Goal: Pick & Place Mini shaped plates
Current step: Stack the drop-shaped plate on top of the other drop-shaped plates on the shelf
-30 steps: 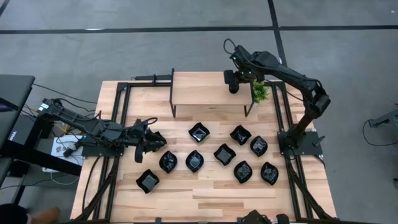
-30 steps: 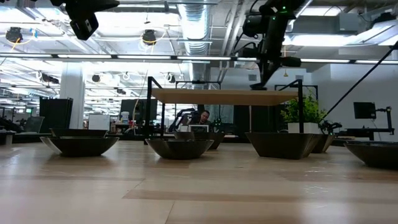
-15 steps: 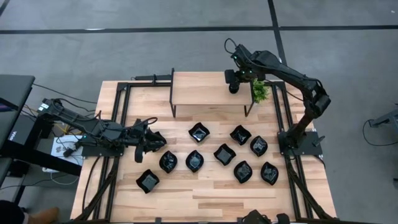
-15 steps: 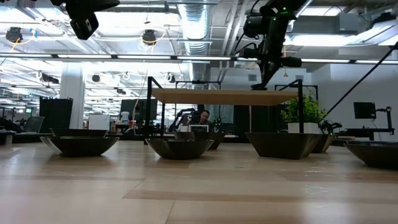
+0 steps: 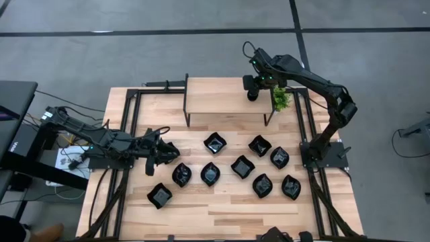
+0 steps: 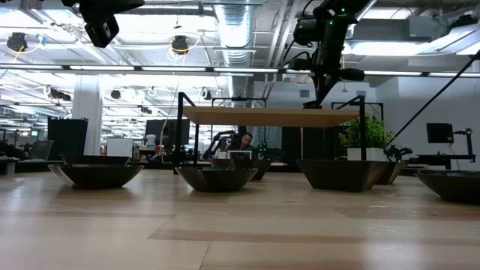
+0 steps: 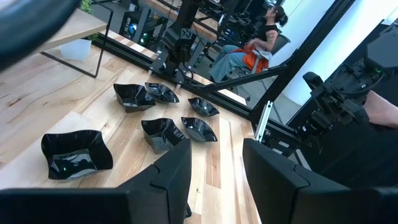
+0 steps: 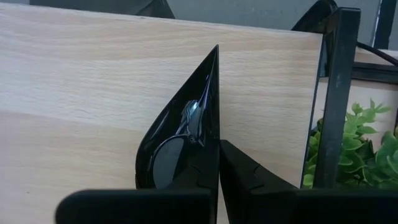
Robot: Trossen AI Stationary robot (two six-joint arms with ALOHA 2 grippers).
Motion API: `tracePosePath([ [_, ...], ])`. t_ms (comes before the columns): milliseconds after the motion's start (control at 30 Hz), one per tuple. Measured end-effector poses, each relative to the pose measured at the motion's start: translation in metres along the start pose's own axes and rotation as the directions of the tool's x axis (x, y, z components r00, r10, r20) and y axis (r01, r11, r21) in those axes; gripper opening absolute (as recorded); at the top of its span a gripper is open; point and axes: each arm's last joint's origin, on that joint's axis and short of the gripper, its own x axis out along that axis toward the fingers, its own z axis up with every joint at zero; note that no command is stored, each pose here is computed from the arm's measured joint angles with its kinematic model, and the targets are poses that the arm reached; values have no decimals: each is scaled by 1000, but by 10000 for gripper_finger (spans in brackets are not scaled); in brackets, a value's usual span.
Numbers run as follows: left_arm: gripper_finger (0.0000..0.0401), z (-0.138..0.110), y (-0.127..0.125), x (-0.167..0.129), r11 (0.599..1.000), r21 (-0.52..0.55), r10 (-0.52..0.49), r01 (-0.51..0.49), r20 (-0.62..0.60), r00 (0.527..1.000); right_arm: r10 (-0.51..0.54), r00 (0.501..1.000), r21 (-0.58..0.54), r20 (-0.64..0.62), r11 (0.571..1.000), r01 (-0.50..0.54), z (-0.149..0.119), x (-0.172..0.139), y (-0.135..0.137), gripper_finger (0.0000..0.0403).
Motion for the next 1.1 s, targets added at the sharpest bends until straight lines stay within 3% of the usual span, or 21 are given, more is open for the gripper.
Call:
tracePosePath([
  [700, 145, 0, 0, 0, 1000, -2, -2, 2, 4, 1000, -8, 1000, -9, 6, 1000, 8, -4, -1, 4, 1],
  [1100, 145, 1, -1, 0, 1000, -1, -5, 5, 10, 1000, -14, 1000, -10, 12, 1000, 15, -4, -1, 4, 35],
])
